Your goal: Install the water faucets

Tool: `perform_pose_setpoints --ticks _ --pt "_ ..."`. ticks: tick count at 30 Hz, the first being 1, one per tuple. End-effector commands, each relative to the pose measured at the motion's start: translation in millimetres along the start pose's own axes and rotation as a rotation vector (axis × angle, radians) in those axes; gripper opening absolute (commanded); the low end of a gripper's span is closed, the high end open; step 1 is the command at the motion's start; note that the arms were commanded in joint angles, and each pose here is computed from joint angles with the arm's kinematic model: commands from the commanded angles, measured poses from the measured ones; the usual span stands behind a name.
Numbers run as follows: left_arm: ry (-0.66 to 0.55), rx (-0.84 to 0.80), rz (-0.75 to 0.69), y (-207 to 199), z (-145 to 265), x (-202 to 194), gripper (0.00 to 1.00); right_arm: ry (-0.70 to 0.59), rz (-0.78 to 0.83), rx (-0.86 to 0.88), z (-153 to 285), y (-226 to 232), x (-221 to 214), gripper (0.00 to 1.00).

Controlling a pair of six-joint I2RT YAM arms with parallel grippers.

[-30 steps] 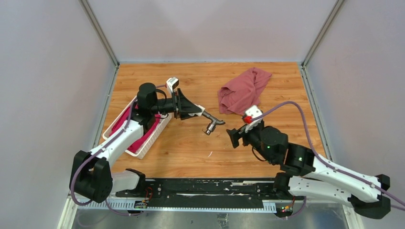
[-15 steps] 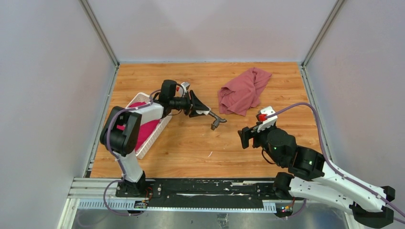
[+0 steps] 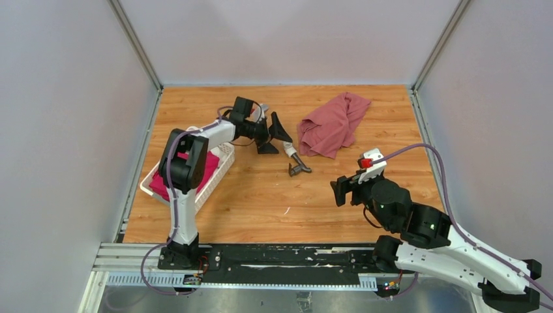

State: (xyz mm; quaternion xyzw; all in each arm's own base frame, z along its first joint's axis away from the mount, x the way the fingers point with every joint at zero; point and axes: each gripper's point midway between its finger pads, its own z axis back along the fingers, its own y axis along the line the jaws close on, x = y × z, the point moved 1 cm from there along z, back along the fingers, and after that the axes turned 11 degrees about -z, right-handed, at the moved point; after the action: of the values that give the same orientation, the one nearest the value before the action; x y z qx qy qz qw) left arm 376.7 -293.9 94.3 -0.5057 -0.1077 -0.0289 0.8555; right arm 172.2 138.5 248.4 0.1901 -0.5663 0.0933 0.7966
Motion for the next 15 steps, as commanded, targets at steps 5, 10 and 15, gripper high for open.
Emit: perform_pose_setpoints --ticks 5,10,15 --pt "-0.048 0.426 -0.376 -37.4 106.4 -10.5 1.00 -0.020 -0.011 -0.126 6.6 -27.2 -0.6 0.90" --pt "-0.181 0.526 -0.517 -46.5 163.7 -55.4 1.00 -0.046 -0.033 -0.123 1.2 -22.1 5.3 0.93" --pt "-0.289 0.495 -0.546 -45.9 191.6 -107.7 1.00 -0.020 -0.073 -0.137 -13.5 -16.9 -8.2 0.99"
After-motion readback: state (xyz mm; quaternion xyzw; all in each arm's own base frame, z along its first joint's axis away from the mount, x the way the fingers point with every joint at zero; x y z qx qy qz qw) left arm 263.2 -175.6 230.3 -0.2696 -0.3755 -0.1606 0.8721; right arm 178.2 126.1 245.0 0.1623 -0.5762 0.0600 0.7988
